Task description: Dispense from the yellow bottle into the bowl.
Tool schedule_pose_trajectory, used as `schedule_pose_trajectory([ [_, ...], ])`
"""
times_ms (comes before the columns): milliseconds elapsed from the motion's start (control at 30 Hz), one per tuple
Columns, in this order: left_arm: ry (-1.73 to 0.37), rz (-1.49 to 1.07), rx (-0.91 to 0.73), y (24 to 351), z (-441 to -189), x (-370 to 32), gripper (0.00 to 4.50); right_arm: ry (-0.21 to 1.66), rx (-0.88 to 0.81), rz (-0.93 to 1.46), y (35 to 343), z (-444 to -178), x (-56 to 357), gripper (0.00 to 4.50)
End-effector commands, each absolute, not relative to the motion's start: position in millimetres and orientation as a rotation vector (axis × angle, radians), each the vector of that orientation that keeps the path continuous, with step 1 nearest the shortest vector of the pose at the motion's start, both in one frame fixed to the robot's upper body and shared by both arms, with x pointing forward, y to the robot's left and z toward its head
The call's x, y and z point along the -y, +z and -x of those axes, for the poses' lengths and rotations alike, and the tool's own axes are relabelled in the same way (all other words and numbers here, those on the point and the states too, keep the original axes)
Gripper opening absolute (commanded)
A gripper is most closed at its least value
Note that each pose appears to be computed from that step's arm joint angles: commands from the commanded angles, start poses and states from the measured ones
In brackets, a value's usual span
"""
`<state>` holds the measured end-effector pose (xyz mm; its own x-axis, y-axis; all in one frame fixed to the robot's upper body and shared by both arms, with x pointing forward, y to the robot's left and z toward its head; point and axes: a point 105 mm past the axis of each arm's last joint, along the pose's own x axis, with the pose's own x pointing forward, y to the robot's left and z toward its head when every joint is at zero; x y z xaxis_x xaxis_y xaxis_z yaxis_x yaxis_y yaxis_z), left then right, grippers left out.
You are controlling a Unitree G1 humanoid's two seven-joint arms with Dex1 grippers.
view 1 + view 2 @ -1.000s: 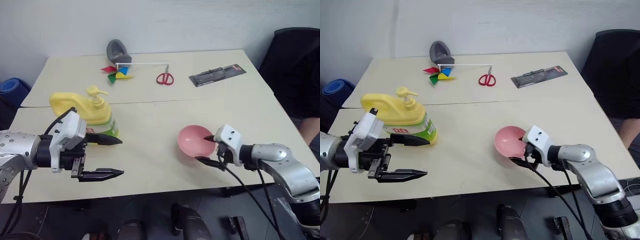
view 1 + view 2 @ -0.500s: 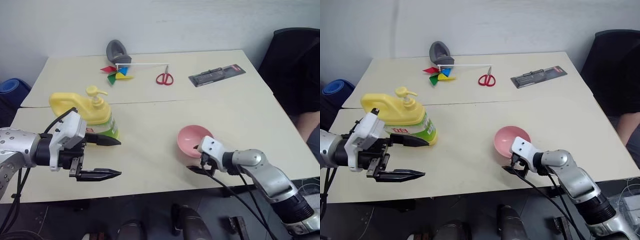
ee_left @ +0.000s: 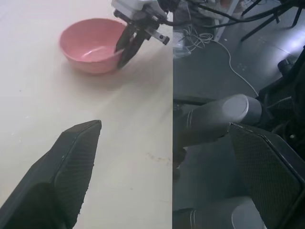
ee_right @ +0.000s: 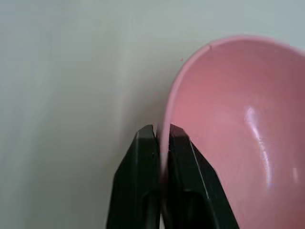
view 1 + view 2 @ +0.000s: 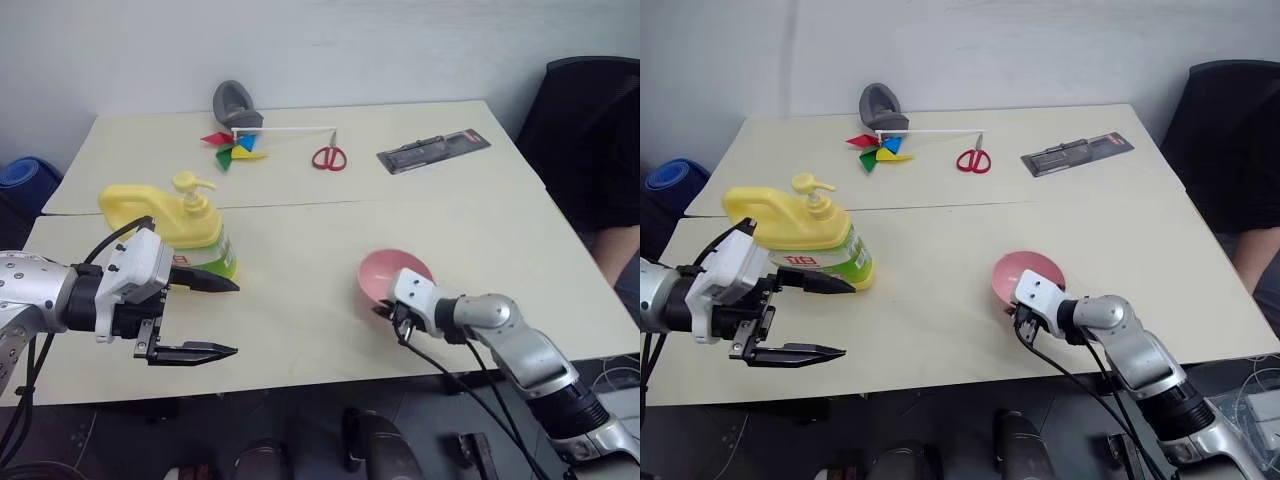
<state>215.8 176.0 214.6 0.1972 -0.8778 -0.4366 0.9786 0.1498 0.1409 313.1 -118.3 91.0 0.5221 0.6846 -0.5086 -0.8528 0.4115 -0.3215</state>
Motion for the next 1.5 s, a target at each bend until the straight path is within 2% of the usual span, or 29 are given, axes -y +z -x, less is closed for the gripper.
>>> schedule_pose_trajectory([
  [33, -1.338, -0.446, -0.248, 218, -220, -177, 4.5, 0.989, -0.292, 0.619, 96, -314, 118, 0.01],
  [200, -1.291, -0.399, -0.191, 235, -228, -179, 4.5, 1.038, -0.235, 0.722, 115, -318, 114, 0.01],
  [300, -1.246, -0.346, -0.116, 265, -236, -185, 4.5, 1.129, -0.158, 0.818, 143, -325, 100, 0.01],
  [467, -1.149, -0.317, -0.009, 324, -242, -212, 4.5, 1.313, -0.036, 0.936, 193, -342, 53, 0.01],
  [600, -1.056, -0.383, 0.004, 342, -248, -236, 3.73, 1.387, 0.003, 0.985, 221, -354, 24, 0.0],
  [800, -1.006, -0.409, 0.003, 353, -262, -255, 1.83, 1.46, 0.026, 0.995, 243, -364, -7, 0.0],
  [1000, -1.014, -0.385, -0.005, 343, -285, -257, 0.02, 1.557, 0.047, 0.962, 255, -355, -31, 0.0],
  [1167, -1.008, -0.381, -0.029, 330, -299, -257, 0.02, 1.576, 0.064, 0.979, 261, -353, -44, 0.0],
  [1500, -1.003, -0.365, -0.065, 312, -307, -257, 0.02, 1.625, 0.108, 0.951, 276, -342, -61, 0.0],
])
